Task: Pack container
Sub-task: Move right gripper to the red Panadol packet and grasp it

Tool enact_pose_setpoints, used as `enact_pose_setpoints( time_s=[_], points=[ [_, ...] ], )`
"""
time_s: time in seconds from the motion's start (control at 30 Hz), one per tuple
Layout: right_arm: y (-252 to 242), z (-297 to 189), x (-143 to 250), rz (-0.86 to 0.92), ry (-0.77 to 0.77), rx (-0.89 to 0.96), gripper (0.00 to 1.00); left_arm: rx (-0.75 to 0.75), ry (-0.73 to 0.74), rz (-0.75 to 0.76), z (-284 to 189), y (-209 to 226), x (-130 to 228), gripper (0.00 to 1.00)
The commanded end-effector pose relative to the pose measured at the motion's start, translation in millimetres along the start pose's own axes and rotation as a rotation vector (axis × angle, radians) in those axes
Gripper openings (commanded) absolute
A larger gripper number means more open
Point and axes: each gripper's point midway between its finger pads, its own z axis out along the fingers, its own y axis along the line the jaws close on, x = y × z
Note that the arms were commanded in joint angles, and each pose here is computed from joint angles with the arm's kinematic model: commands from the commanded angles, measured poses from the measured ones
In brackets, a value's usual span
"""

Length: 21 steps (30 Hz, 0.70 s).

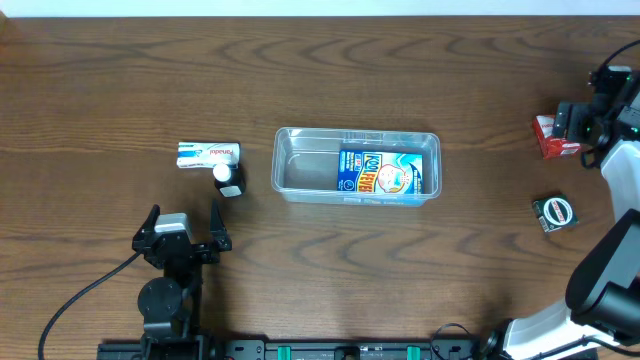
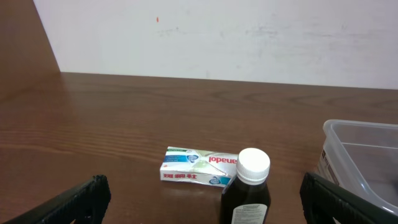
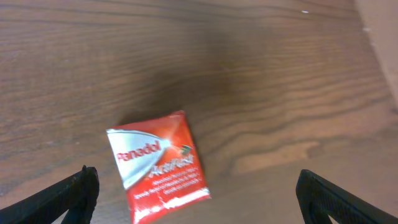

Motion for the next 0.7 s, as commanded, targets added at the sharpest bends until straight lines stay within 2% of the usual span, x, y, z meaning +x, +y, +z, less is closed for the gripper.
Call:
enact_pose_setpoints(
  time_s=[0.0, 0.27, 0.53, 0.6, 0.67],
  points=[
    [13.2, 23.7, 20.4, -0.062, 0.045, -0.061, 0.99, -0.004, 0.045, 0.002, 1.6, 0.6, 17.4, 0.98],
    [29.0, 71.1, 69.4, -0.106, 0.164, -0.110, 0.99, -0.004, 0.045, 0.002, 1.6, 0.6, 17.4, 0.98],
    [28.3, 76.2, 66.3, -0.101, 0.144, -0.105, 0.98, -0.004, 0.045, 0.002, 1.6, 0.6, 17.4, 0.98],
    [28.5, 76.1, 67.2, -0.072, 0.150, -0.103, 0.86, -0.004, 0.045, 0.002, 1.6, 0.6, 17.4, 0.98],
    [29.4, 75.9, 67.7, -0.037, 0.153, -0.105, 0.67, -0.004, 0.045, 0.002, 1.6, 0.6, 17.4, 0.98]
  ],
)
